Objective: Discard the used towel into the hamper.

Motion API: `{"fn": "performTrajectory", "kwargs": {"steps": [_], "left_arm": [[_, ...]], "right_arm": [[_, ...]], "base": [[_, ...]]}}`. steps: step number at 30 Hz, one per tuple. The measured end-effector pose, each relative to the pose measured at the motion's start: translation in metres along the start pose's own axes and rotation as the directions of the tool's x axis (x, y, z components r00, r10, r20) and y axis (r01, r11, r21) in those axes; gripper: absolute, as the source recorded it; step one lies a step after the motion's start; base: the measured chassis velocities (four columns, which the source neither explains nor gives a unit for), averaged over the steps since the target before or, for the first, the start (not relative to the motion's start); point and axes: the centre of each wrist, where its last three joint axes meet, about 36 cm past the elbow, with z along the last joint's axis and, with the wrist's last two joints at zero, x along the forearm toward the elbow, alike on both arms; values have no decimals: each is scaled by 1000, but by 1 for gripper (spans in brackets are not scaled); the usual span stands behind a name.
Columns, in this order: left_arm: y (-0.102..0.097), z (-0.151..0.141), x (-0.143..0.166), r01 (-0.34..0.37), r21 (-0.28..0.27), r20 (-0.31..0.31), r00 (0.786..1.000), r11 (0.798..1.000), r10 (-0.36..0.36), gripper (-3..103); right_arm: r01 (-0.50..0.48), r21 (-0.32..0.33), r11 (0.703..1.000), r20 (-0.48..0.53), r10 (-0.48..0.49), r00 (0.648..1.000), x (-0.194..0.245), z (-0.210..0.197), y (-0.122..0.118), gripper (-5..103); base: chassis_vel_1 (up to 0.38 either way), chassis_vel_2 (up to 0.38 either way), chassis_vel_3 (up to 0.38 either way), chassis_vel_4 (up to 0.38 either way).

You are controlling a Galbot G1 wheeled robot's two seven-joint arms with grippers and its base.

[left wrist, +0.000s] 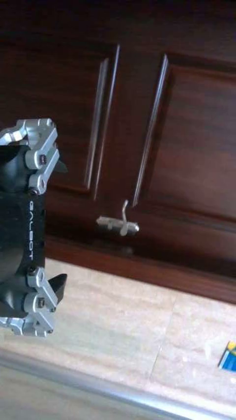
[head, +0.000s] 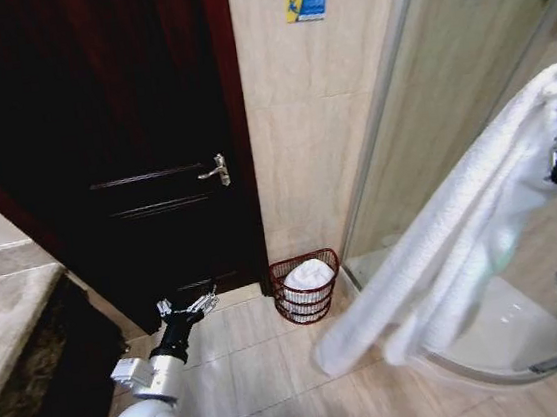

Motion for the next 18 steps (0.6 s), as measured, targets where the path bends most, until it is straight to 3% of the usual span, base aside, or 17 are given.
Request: {"fn": "performTrajectory", "kwargs": {"steps": [18], "left_arm": [[0, 0, 0, 0, 0, 0, 1000, 1000, 0, 100]], "right_arm": [[12, -16, 1000, 13, -12, 1000, -1, 2, 2, 6]], "base": [[6, -1, 16, 17]]}}
